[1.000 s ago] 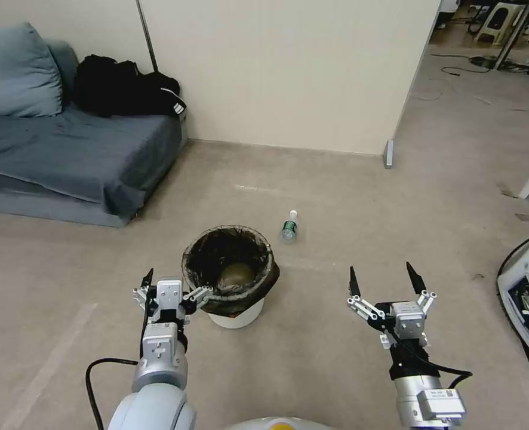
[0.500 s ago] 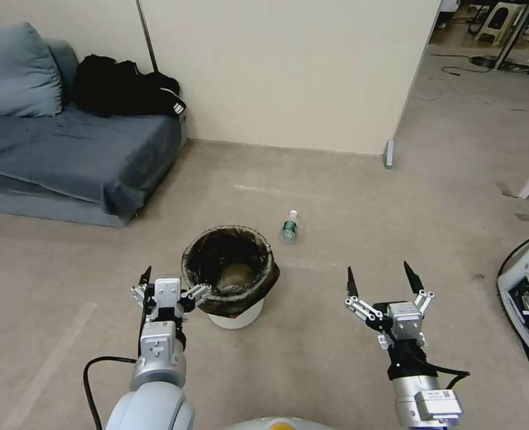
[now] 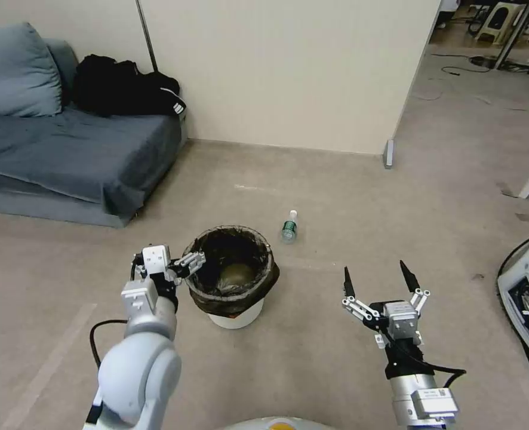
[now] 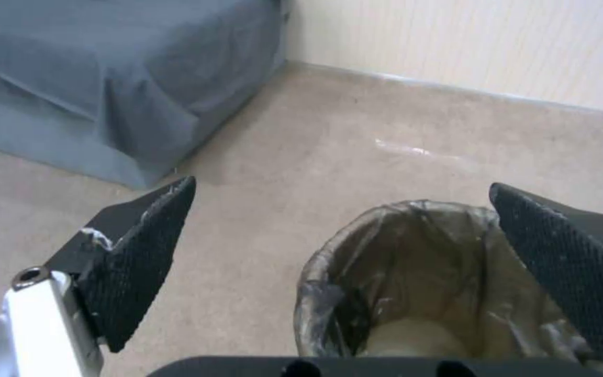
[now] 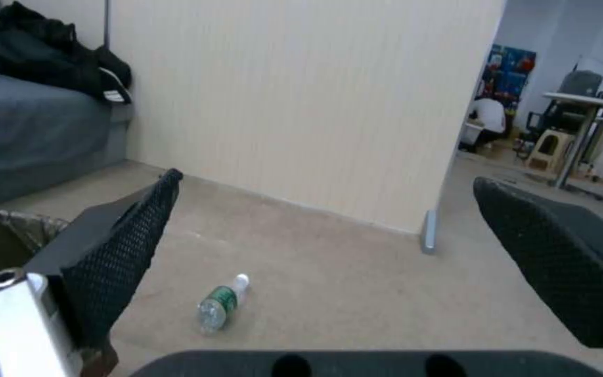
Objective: Pick up the trash bin, then pick up the garbage from the floor and place it into the trash bin.
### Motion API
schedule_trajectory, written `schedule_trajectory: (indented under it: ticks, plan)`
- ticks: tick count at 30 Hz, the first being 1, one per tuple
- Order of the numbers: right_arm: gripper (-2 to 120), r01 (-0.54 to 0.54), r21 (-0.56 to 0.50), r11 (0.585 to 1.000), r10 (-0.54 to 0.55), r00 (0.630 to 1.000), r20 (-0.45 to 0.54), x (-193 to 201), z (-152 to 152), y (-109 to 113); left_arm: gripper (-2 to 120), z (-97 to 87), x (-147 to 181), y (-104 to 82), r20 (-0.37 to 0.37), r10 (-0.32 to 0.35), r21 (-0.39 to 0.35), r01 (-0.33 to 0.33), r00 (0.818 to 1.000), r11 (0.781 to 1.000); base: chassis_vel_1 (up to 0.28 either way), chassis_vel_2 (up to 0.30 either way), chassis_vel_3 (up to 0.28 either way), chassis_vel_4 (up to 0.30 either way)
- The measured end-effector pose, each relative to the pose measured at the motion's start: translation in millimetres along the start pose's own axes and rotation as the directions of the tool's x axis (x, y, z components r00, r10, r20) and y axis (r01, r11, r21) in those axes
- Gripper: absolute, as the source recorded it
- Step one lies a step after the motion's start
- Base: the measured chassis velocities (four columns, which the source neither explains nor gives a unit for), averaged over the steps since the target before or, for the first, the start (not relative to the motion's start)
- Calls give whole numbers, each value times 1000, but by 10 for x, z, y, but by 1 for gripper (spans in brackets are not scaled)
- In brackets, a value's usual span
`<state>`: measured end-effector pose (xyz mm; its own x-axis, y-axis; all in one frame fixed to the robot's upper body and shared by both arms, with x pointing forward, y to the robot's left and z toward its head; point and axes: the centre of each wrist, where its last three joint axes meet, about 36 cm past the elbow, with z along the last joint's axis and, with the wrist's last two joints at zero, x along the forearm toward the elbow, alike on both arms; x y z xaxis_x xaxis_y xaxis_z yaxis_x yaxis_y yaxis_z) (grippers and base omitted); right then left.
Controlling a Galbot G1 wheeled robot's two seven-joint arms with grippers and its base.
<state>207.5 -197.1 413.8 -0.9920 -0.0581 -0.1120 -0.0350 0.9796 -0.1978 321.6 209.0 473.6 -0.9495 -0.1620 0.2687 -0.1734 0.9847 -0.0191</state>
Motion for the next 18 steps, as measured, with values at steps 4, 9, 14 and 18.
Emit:
schedule_trajectory:
  ticks: [4,9,14,18]
  plan:
    - [100,4,10,1000,-4,1000,-2,-11,13,3,100,28,-164,6,-12,-20,-11,19,1000,1000,0,0,0,0]
    - [100,6,13,1000,-6,1000,-6,-13,25,7,100,0,-337,4,-30,-34,-15,34,999,999,0,0,0,0]
    - [100,7,15,1000,-7,1000,-9,-14,36,11,100,-59,-500,17,-37,-36,-26,35,999,999,0,0,0,0]
    - [100,9,16,1000,-9,1000,-18,-16,58,17,100,-70,-566,36,-35,-37,-39,36,999,999,0,0,0,0]
